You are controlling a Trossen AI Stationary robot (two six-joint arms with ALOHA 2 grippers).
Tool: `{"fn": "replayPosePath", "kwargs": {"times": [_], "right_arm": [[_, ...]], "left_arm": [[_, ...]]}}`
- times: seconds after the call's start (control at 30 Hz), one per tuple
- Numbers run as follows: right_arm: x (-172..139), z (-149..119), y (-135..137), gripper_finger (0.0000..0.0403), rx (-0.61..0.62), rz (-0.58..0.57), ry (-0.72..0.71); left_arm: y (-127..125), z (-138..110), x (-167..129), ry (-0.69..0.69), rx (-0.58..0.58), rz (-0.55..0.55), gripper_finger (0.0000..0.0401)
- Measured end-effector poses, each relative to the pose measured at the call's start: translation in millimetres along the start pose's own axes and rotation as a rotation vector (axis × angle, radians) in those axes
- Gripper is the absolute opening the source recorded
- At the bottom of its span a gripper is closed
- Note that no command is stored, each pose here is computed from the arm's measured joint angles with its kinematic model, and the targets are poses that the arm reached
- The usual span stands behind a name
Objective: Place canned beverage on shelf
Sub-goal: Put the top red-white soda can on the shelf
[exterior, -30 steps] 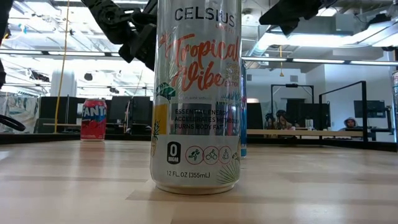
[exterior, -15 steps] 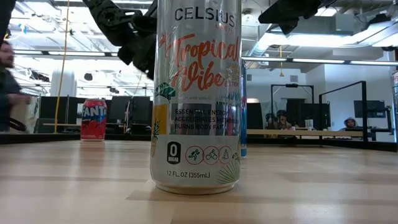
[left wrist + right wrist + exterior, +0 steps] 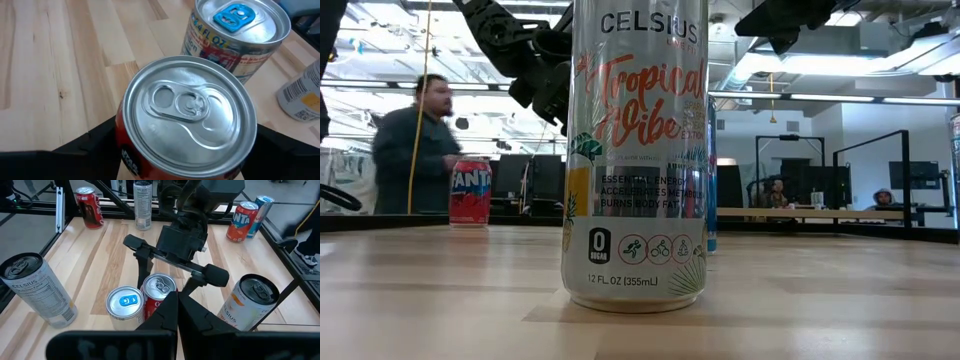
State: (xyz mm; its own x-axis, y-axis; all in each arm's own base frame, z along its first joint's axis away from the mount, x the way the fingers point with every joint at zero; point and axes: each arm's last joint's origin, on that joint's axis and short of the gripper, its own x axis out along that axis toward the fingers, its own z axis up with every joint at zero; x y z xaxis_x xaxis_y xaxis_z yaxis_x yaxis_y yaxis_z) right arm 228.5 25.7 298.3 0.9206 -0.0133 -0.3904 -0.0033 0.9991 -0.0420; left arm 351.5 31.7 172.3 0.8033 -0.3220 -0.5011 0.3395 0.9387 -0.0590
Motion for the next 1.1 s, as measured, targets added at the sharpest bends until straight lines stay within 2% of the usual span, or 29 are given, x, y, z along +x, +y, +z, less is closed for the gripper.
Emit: {"fn": "replayPosePath", "kwargs": {"times": [0.4,0.57,0.67,0.73,0.9,1.0,1.1], "right_arm": [[0,0,0,0.0028,0.0,0.0,0.001],[0,0,0,0.0028,0.0,0.0,0.003],[0,0,0,0.0028,-0.001,0.0,0.005],[-1,-1,0,0.0028,-0.002,-0.001,0.012],[-12,-1,-5,0.0028,0.002,-0.014,0.025],[-22,2,-7,0.0028,0.004,-0.02,-0.012],[-33,6,-10,0.0028,0.007,-0.027,-0.053]], "left_arm": [[-2,7,-8,0.019,-0.007,0.028,0.0286],[-6,29,-32,0.053,0.05,0.12,0.0286],[-11,41,-50,0.068,0.059,0.124,0.0286],[-16,55,-63,0.03,0.076,0.106,0.0286],[-24,93,-94,-0.185,0.149,0.111,0.0286],[-21,112,-102,-0.273,0.173,0.145,0.0286],[-8,132,-99,-0.309,0.202,0.203,0.0286]]}}
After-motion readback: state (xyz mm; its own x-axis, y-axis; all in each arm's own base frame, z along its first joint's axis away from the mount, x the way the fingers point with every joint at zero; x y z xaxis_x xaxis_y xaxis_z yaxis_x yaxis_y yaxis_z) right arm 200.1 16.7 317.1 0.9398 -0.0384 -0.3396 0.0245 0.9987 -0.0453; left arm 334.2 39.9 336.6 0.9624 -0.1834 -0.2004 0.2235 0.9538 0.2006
